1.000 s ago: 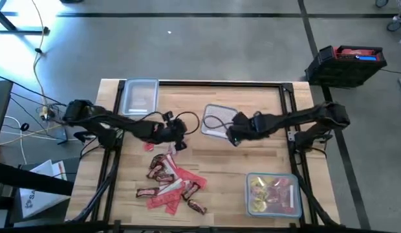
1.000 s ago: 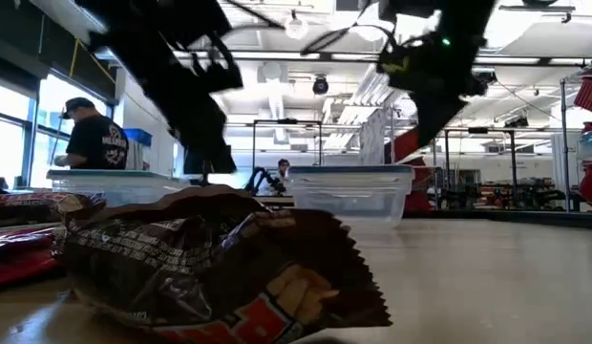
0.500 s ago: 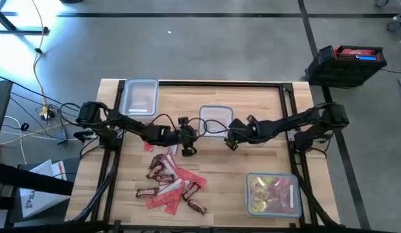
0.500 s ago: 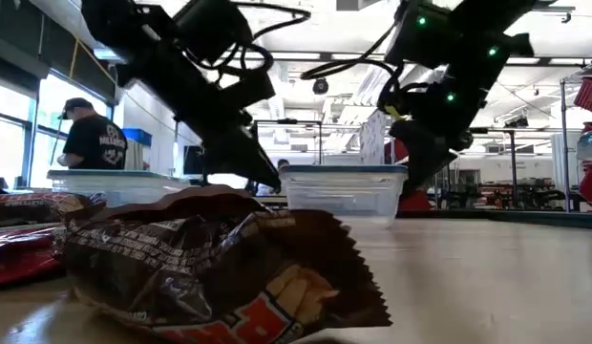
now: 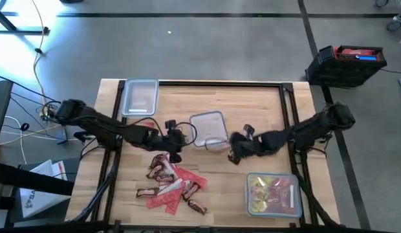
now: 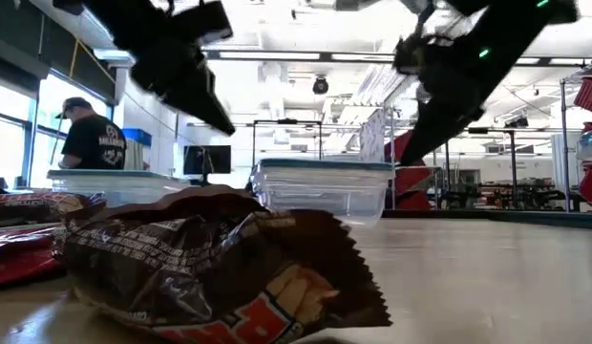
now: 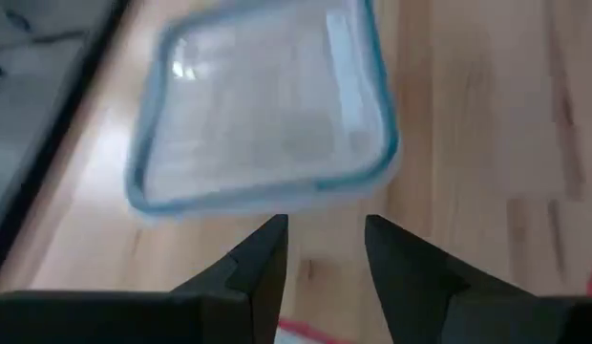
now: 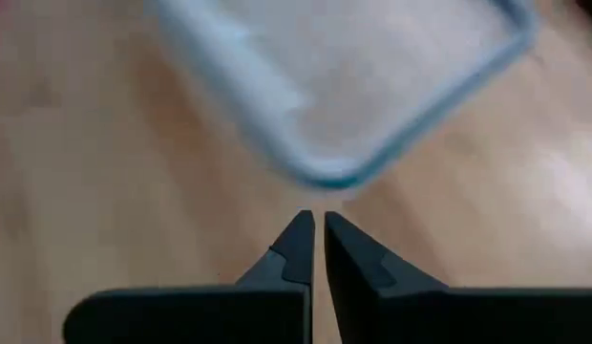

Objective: Sort candy
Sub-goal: Open the transparent bin

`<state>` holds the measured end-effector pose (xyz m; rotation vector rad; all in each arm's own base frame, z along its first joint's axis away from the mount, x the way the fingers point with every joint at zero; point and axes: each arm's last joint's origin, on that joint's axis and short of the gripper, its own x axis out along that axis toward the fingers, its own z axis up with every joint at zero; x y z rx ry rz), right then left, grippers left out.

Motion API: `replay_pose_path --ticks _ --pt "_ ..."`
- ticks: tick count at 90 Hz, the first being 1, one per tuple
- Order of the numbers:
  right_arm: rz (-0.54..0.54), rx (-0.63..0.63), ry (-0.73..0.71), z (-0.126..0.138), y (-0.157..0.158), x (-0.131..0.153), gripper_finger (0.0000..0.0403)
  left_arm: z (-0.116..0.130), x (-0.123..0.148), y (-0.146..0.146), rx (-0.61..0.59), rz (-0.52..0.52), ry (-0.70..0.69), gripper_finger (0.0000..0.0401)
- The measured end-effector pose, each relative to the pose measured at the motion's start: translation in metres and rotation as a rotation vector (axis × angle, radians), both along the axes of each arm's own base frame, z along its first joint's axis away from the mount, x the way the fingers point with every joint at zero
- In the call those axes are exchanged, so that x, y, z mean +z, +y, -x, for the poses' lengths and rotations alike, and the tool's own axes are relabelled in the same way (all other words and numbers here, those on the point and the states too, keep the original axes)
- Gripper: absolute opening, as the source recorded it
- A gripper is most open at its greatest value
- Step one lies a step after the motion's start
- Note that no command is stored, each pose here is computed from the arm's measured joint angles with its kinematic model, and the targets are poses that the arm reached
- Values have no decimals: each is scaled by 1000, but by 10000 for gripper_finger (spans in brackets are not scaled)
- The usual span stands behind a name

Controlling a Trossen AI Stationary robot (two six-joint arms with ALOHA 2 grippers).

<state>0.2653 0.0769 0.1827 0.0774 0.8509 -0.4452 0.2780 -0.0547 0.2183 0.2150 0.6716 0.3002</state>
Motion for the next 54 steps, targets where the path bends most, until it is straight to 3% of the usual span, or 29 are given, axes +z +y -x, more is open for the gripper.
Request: replay_pose_path --ticks 9,22,40,54 --pt "27 14 -21 -1 15 -7 0 -14 4 1 36 -32 -135 126" --pt "37 30 -1 -12 19 -29 1 -39 -8 18 -4 -32 -204 126" --pt "28 54 50 -30 9 -61 5 -60 -29 59 -69 -32 -215 126" --pt "6 38 46 -37 -1 -66 40 -66 -38 80 -114 6 -233 126"
